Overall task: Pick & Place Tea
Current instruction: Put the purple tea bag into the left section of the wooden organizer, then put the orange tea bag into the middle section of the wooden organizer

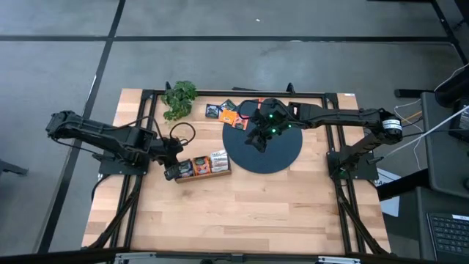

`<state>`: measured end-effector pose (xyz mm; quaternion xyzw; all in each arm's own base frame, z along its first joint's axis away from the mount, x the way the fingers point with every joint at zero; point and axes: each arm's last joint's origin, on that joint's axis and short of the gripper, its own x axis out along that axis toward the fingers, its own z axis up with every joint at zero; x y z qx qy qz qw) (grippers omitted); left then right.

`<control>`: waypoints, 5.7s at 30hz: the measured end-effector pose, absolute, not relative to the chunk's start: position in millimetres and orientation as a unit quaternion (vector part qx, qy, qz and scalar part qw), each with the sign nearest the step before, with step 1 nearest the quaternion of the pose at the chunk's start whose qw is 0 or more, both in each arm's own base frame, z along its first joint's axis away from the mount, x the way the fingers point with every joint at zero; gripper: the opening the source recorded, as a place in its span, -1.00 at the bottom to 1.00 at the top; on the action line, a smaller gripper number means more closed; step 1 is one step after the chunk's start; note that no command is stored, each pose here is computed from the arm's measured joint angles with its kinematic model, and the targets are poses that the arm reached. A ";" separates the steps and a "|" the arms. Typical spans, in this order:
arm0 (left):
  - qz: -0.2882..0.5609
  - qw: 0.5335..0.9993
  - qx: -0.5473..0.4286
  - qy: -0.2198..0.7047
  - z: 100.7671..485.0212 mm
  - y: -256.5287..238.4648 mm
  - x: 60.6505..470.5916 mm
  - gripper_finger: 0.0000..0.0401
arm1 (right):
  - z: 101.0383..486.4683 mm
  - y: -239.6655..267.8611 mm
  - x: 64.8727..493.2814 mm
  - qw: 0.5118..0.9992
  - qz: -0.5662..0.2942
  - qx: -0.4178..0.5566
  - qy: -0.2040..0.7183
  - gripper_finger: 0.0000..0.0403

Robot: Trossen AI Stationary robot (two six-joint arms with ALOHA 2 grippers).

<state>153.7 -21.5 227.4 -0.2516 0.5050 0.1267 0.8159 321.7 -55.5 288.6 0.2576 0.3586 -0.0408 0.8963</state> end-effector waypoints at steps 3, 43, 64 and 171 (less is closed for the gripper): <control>0.131 0.816 -0.248 0.506 226.5 -21.4 154.7 -0.99 | 288.8 -55.6 321.8 0.897 -0.041 0.257 0.358 -0.05; 0.135 0.781 -0.304 0.529 247.0 -15.3 152.2 -0.24 | 288.8 -62.8 321.1 0.903 -0.079 0.234 0.351 -0.05; 0.216 0.907 -0.204 0.301 301.6 88.0 238.1 -0.35 | 254.0 -99.8 322.5 0.829 -0.223 0.334 0.390 -0.05; 0.033 0.883 -0.174 0.434 143.4 120.2 348.2 -0.99 | 204.5 -179.7 318.5 0.796 -0.156 0.430 0.396 -0.49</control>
